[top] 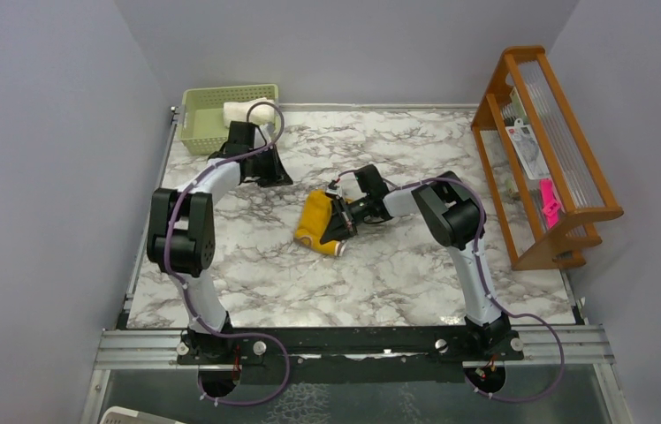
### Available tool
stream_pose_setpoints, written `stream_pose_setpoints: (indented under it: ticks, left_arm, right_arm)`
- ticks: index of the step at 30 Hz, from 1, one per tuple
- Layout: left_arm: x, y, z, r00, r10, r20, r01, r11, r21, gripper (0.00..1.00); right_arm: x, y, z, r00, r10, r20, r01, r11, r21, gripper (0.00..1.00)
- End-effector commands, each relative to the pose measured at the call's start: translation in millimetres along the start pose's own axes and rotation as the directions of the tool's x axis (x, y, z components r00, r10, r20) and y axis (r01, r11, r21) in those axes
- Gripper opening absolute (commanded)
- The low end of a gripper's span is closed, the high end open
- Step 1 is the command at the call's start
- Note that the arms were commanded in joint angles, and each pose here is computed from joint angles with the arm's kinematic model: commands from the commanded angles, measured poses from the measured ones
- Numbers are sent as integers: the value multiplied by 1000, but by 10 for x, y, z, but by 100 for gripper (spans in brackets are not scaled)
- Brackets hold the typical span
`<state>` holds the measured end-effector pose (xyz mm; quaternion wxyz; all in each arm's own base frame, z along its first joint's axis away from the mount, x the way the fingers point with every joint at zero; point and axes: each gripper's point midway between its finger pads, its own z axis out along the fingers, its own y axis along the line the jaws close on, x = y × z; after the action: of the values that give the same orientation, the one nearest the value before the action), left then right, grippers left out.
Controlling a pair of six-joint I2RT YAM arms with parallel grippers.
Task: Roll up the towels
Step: Roll the towel at the center of the board.
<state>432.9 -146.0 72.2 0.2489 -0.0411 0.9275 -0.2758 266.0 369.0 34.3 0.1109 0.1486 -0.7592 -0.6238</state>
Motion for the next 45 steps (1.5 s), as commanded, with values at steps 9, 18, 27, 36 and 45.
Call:
stream_pose_setpoints:
  ticks: [9,18,27,36,45]
  left_arm:
    - [1353,-879,-452,975,-12,-222,120,870,478,0]
    - [1345,-989,-492,974,-52,-220,167,822,545,0]
    - [1597,-853,-654,960,57,-275,89,867,491,0]
    - [1712,-602,-491,960,39,-276,79,912,403,0]
    - [1488,-417,-307,982,8,-191,52,951,304,0]
  right_arm:
    - [135,-539,18,969,244,37,-247,961,124,1]
    - [121,-581,-33,961,271,63,-277,952,133,1]
    - [123,-606,-59,958,279,71,-286,948,141,1]
    - [135,-585,-77,960,271,74,-280,949,145,1]
    - [126,-569,-90,961,267,75,-276,950,146,1]
